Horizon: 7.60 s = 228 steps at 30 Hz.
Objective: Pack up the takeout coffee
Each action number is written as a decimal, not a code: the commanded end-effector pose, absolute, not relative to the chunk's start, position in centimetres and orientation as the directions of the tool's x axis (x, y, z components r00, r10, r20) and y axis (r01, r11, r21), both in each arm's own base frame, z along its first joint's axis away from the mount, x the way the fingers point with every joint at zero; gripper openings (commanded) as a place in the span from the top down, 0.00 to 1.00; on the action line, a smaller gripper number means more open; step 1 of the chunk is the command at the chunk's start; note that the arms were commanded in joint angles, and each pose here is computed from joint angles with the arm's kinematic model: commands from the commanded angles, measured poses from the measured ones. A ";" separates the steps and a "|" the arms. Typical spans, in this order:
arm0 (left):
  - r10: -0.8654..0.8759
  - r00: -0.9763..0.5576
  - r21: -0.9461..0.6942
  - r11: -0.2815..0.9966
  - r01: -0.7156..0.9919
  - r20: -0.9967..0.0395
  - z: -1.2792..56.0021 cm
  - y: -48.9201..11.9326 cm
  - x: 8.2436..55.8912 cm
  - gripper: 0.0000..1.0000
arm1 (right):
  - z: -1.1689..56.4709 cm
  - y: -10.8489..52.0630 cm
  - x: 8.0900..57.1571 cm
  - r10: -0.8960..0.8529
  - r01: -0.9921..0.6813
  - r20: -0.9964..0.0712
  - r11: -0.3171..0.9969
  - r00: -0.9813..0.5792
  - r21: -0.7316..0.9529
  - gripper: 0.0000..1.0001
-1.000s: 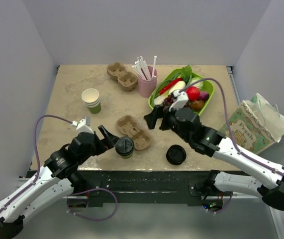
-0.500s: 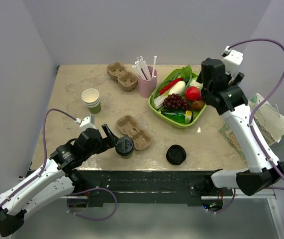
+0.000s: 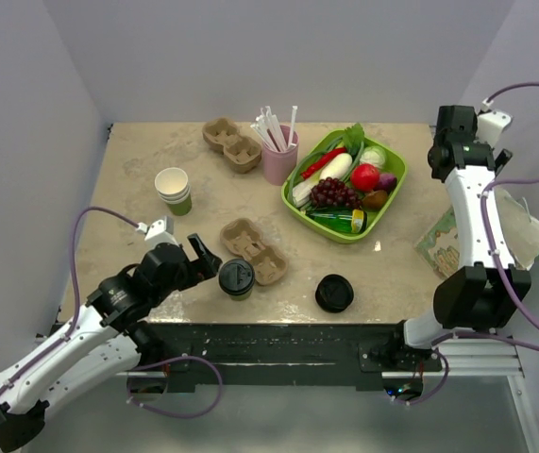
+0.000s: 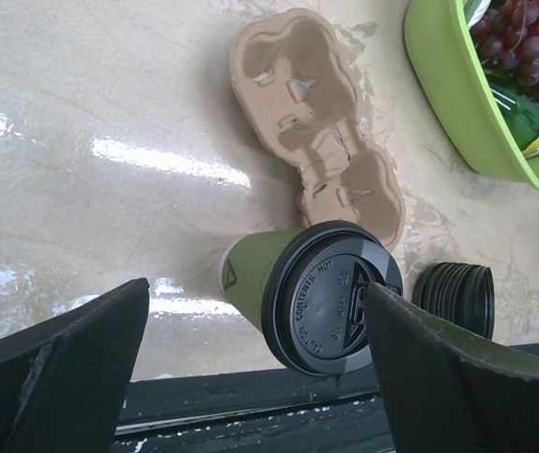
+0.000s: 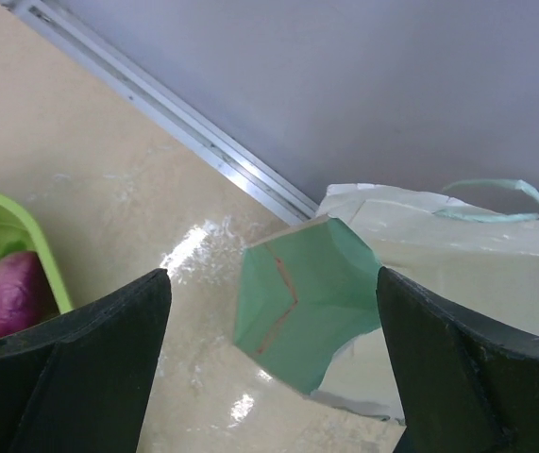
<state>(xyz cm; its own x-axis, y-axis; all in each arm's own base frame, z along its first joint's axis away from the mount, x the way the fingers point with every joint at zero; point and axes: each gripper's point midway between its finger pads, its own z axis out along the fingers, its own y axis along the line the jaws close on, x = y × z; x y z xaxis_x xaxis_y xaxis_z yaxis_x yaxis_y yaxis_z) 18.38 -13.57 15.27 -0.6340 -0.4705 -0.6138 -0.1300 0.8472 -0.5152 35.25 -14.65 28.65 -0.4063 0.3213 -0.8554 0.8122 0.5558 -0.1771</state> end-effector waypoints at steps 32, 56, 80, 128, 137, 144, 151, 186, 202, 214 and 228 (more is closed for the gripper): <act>-0.439 -0.625 -0.493 0.864 -0.099 -0.645 17.0 -13.8 19.0 0.00 | 26.0 -16.7 31.5 0.394 0.858 -0.852 0.500 -0.345 -0.116 0.17; -0.465 -0.570 -0.492 0.862 -0.118 -0.677 19.6 -11.7 18.4 0.00 | 37.6 -10.5 31.1 0.269 0.536 -0.947 0.833 -0.173 0.138 1.00; -0.524 -0.418 -0.501 0.848 -0.175 -0.741 27.3 -6.8 17.3 0.00 | 49.4 37.0 31.1 -0.115 -0.768 -0.972 0.597 0.204 -0.232 1.00; -0.601 -0.305 -0.513 0.795 -0.324 -0.738 32.0 -3.4 16.9 0.00 | 32.3 48.9 16.4 -0.294 -0.877 -0.834 -0.033 0.468 -0.480 0.42; -0.633 -0.234 -0.570 0.771 -0.284 -0.738 32.1 -4.0 18.2 0.00 | 37.6 46.6 16.7 -0.186 -0.952 -0.970 0.235 0.156 -0.198 0.14; -0.590 -0.239 -0.490 0.790 -0.370 -0.771 29.8 -4.3 19.8 0.01 | 36.8 39.6 21.3 -0.156 -0.795 -0.986 0.604 -0.056 -0.050 0.07; -0.611 -0.171 -0.523 0.766 -0.374 -0.773 29.2 -3.9 20.3 0.18 | 29.1 31.0 24.8 -0.037 -0.612 -0.952 0.773 -0.305 0.166 0.10; -0.532 -0.154 -0.443 0.806 -0.392 -0.832 29.1 -5.3 23.7 0.25 | 5.6 32.2 29.5 -0.397 -0.605 -0.644 0.786 -0.654 0.130 0.87; -0.512 -0.177 -0.435 0.832 -0.343 -0.840 34.5 -5.0 29.6 0.00 | 27.7 23.9 29.6 -0.023 -0.377 -0.929 0.917 -0.370 0.127 1.00; -0.538 -0.231 -0.416 0.807 -0.419 -0.810 31.3 -2.4 28.9 0.00 | 44.5 33.2 25.4 0.193 -0.737 -0.934 0.575 -0.300 0.356 1.00; -0.571 -0.315 -0.453 0.808 -0.377 -0.758 25.3 -3.7 27.5 0.62 | 46.3 45.3 29.1 0.332 -0.639 -0.853 0.565 -0.402 0.521 1.00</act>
<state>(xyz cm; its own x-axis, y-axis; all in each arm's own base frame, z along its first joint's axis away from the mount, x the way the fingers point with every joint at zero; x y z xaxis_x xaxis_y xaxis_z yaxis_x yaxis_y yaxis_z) 27.38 -3.10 24.29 -0.3476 -0.5365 -0.7690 -0.4186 0.8226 -0.3847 28.07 45.26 41.28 -0.4521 0.1724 -0.8751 -0.6864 0.5593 0.4648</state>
